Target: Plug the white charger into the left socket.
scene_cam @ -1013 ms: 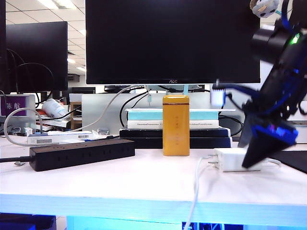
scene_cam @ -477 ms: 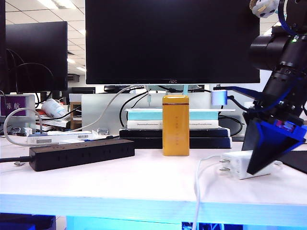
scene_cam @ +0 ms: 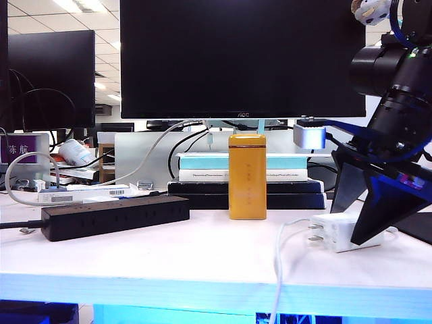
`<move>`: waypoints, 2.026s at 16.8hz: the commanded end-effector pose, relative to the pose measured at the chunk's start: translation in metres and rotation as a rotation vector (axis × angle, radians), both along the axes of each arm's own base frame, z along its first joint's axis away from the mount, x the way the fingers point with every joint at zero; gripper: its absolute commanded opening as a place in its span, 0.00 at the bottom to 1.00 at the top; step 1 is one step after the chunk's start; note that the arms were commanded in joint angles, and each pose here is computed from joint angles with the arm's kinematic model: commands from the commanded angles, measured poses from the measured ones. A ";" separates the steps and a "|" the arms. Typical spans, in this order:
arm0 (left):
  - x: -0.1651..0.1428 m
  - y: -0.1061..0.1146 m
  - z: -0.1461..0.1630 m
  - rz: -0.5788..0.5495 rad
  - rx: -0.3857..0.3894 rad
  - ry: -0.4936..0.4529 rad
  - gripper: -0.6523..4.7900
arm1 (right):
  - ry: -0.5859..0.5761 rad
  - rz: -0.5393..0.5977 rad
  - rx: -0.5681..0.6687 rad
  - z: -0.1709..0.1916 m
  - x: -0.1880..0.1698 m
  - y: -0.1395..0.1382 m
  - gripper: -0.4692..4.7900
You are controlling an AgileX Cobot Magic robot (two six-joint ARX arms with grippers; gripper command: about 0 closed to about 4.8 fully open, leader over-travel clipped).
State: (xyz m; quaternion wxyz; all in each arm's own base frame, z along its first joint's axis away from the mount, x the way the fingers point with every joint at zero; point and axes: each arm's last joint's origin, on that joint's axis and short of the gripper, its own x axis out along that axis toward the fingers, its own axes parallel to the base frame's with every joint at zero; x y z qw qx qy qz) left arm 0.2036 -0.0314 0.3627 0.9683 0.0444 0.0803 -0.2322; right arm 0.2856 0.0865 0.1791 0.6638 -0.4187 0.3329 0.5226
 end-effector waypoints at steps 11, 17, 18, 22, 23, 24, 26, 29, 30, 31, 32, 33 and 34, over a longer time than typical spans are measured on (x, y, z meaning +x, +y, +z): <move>0.000 0.000 0.004 -0.004 0.000 -0.024 0.11 | -0.012 0.047 0.001 0.000 -0.001 0.001 0.53; 0.000 0.000 0.003 -0.004 0.000 -0.024 0.11 | 0.076 -0.046 0.058 0.000 -0.004 0.001 0.53; 0.000 0.000 0.004 -0.004 0.000 -0.024 0.11 | 0.079 -0.046 0.056 0.000 -0.004 0.001 0.53; 0.000 0.000 0.004 -0.004 0.000 -0.024 0.11 | 0.126 -0.130 0.042 -0.001 -0.005 -0.001 0.53; 0.000 0.000 0.004 -0.004 0.000 -0.024 0.11 | 0.124 -0.144 0.002 -0.002 -0.006 -0.002 0.52; 0.000 0.000 0.004 -0.004 0.000 -0.024 0.11 | 0.127 -0.156 -0.034 -0.002 -0.007 -0.003 0.52; 0.000 0.000 0.004 -0.004 0.000 -0.024 0.11 | 0.117 -0.188 -0.129 -0.003 -0.008 -0.006 0.52; 0.000 0.000 0.004 -0.004 0.000 -0.025 0.11 | 0.144 -0.225 -0.282 0.005 -0.010 -0.011 0.52; 0.000 0.000 0.004 -0.004 0.000 -0.025 0.11 | 0.154 -0.228 -0.287 0.010 -0.010 -0.011 0.52; 0.000 0.000 0.004 -0.004 0.000 -0.025 0.11 | 0.157 -0.234 -0.275 0.017 -0.009 -0.011 0.52; 0.000 0.000 0.004 -0.004 0.000 -0.025 0.11 | 0.153 -0.228 -0.236 0.030 -0.008 -0.008 0.52; 0.000 0.000 0.004 -0.004 0.000 -0.025 0.11 | 0.133 -0.234 -0.205 0.041 -0.006 -0.006 0.52; 0.000 0.000 0.004 -0.004 0.000 -0.025 0.11 | 0.111 -0.251 -0.169 0.052 -0.003 -0.005 0.52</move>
